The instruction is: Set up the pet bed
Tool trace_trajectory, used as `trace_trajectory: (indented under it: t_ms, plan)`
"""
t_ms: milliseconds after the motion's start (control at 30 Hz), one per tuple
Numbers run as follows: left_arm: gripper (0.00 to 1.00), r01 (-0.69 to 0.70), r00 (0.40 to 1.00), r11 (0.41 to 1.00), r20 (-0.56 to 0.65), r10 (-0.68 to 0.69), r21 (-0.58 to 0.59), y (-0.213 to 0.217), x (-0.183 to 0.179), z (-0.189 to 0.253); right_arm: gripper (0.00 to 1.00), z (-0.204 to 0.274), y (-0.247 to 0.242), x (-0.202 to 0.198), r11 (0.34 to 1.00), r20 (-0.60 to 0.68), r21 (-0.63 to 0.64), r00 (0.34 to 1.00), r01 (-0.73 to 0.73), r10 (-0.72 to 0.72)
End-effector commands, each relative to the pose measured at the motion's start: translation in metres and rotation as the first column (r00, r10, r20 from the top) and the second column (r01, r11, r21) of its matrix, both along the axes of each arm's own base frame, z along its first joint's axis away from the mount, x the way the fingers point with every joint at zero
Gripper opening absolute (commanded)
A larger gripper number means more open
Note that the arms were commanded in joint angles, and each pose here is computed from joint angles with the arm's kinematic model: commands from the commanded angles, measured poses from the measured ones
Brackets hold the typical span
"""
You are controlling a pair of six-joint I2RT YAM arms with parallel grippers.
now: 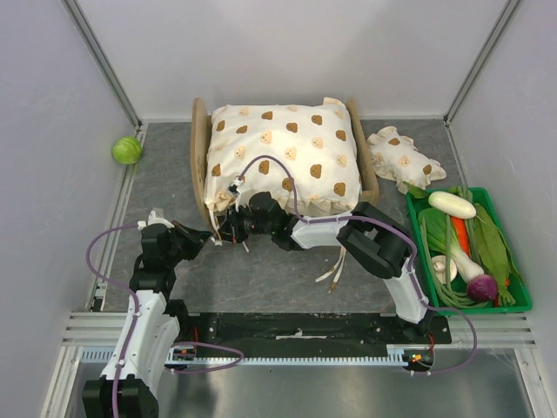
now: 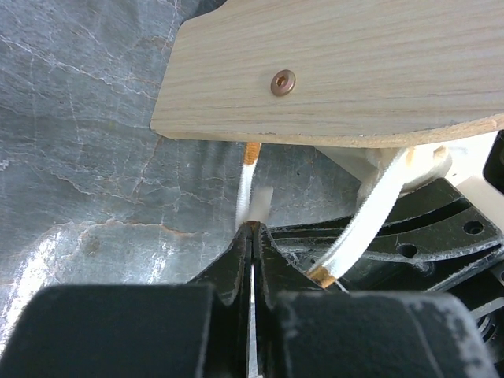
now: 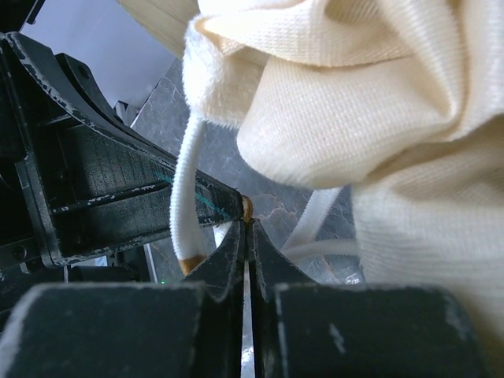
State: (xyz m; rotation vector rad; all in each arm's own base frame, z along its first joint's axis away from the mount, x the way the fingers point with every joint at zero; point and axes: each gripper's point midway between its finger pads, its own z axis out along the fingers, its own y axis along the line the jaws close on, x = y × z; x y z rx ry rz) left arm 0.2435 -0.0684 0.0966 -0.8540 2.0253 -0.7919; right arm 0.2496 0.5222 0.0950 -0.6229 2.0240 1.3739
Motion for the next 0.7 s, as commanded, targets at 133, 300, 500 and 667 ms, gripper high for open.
trace_trajectory:
  t_ms: [133,300,500,667]
  plan:
    - [0.02,0.020,1.000,1.000,0.020,-0.020,0.006,-0.001,0.004,0.008,0.26,0.042,-0.007,0.011,0.999,0.106,0.035,0.993,0.039,-0.042]
    - [0.02,0.008,1.000,1.000,0.022,-0.009,0.028,0.003,0.007,0.009,0.50,0.049,-0.031,0.023,0.991,0.189,-0.038,0.975,0.126,-0.116]
    - [0.02,-0.002,1.000,1.000,0.015,0.002,0.031,0.004,0.011,0.008,0.51,0.033,-0.061,0.028,0.966,0.256,-0.164,0.955,0.198,-0.152]
    - [0.02,-0.025,1.000,0.999,0.012,0.025,0.040,0.008,0.012,0.010,0.51,0.001,-0.082,0.023,0.942,0.285,-0.268,0.950,0.204,-0.124]
